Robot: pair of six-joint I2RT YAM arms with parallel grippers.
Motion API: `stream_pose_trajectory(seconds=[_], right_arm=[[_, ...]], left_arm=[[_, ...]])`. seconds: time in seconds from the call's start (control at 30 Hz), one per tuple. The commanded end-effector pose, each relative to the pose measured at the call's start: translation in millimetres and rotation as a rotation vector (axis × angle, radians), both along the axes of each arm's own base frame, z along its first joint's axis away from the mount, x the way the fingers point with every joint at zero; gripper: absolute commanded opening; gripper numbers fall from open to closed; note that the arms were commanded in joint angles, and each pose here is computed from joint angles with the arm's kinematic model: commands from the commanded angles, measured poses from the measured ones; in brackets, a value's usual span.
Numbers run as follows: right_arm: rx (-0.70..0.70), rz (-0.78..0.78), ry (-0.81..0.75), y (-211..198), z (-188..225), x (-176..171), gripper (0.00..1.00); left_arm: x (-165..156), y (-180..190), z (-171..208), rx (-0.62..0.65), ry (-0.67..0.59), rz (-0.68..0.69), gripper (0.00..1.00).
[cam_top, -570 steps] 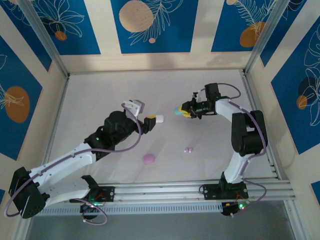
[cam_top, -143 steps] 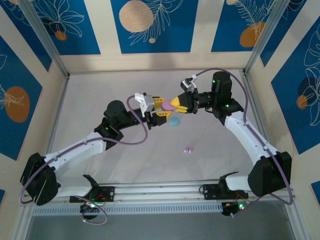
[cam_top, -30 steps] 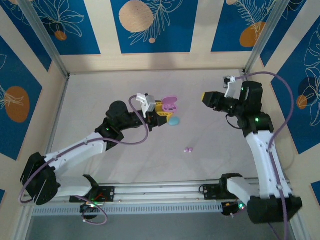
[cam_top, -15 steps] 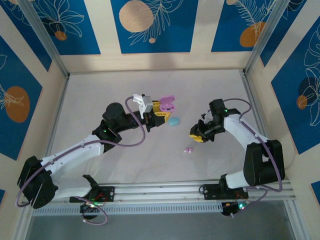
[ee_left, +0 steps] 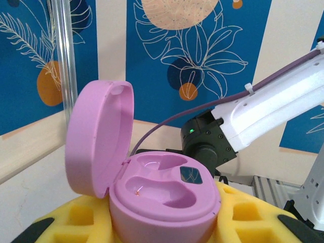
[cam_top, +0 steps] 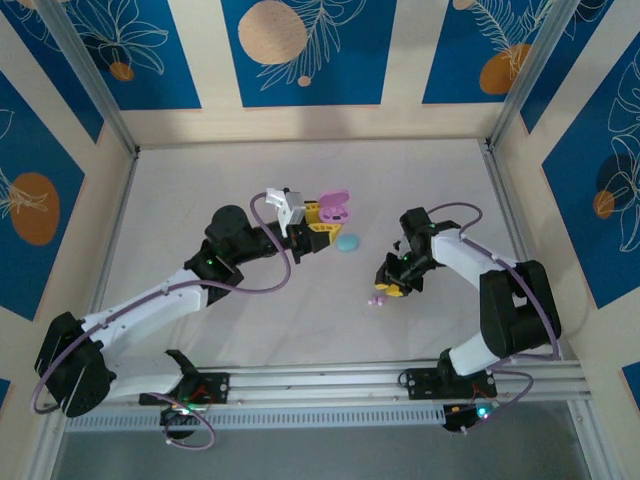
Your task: Insert the wireless bluetooth earbuds into the charging case
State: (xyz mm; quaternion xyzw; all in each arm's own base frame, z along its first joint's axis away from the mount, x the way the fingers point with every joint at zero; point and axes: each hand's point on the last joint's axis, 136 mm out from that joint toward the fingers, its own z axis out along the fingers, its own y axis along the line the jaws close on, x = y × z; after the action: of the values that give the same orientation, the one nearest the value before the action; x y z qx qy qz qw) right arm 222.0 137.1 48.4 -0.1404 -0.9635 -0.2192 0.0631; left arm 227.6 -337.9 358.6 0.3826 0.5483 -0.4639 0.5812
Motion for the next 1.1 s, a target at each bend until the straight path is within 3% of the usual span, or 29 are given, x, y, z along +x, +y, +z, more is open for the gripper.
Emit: stream_pose_trajectory(seconds=[0.0,0.3,1.07], right_arm=[[-0.015,-0.020,0.056,-3.7,-12.4,-7.6,0.33],[-0.013,-0.028,0.083,-0.2,-23.6,-9.6,0.38],[-0.063,0.030,0.062,8.9,-30.4,-2.1,0.31]], left_arm=[[-8.1,1.7,8.6,-0.018,-0.033,-0.005,0.29],[-7.8,2.8,8.3,-0.017,-0.029,0.000,0.29],[-5.0,-0.2,6.3,-0.009,-0.020,0.000,0.30]])
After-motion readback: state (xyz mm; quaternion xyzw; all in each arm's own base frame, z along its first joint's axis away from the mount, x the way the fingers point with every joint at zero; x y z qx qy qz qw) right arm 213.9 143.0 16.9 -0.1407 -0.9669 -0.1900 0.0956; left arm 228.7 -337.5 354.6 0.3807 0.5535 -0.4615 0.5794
